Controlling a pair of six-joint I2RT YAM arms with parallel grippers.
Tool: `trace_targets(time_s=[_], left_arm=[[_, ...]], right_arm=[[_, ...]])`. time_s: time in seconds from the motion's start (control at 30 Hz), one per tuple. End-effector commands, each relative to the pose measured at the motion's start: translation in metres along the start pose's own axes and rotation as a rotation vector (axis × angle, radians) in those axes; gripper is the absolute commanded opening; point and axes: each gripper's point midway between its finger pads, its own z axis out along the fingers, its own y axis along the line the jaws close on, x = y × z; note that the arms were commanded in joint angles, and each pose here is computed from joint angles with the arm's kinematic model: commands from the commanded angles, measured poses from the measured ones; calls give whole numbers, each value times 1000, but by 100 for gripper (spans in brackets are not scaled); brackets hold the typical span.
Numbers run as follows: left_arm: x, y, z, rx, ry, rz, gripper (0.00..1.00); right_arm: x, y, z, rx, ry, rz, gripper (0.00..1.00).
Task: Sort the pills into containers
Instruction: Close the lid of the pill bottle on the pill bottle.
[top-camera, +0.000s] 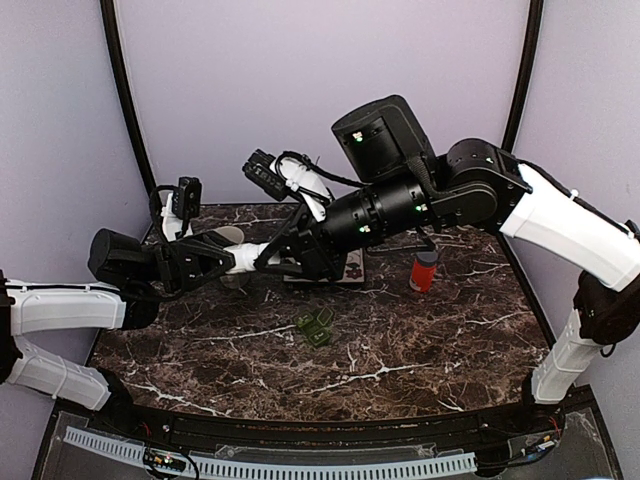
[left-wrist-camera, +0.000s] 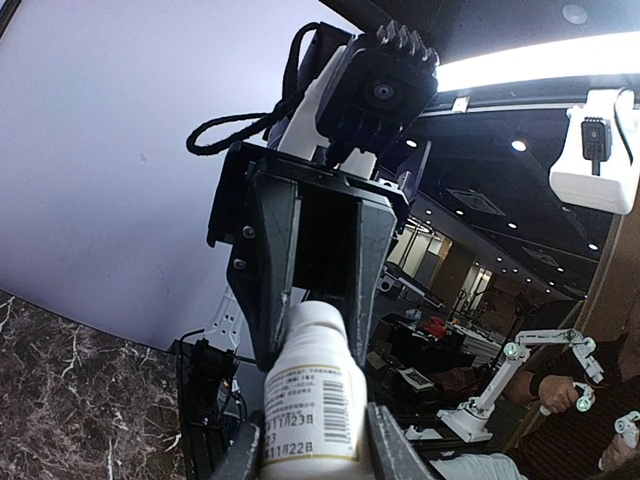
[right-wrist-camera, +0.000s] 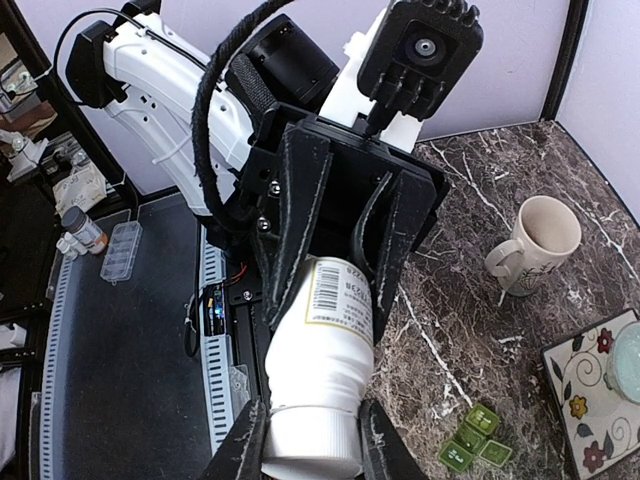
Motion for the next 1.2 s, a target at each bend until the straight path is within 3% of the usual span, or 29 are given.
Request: trace_targets(time_s=[0.0, 1.17], left_arm=[[-20, 6, 5, -23, -63, 6, 0], [-29, 11, 1, -44, -147, 14, 0]], right_arm=[[-14, 41, 16, -157, -61, -29, 12], [-24, 32, 17, -86, -123, 2, 14]])
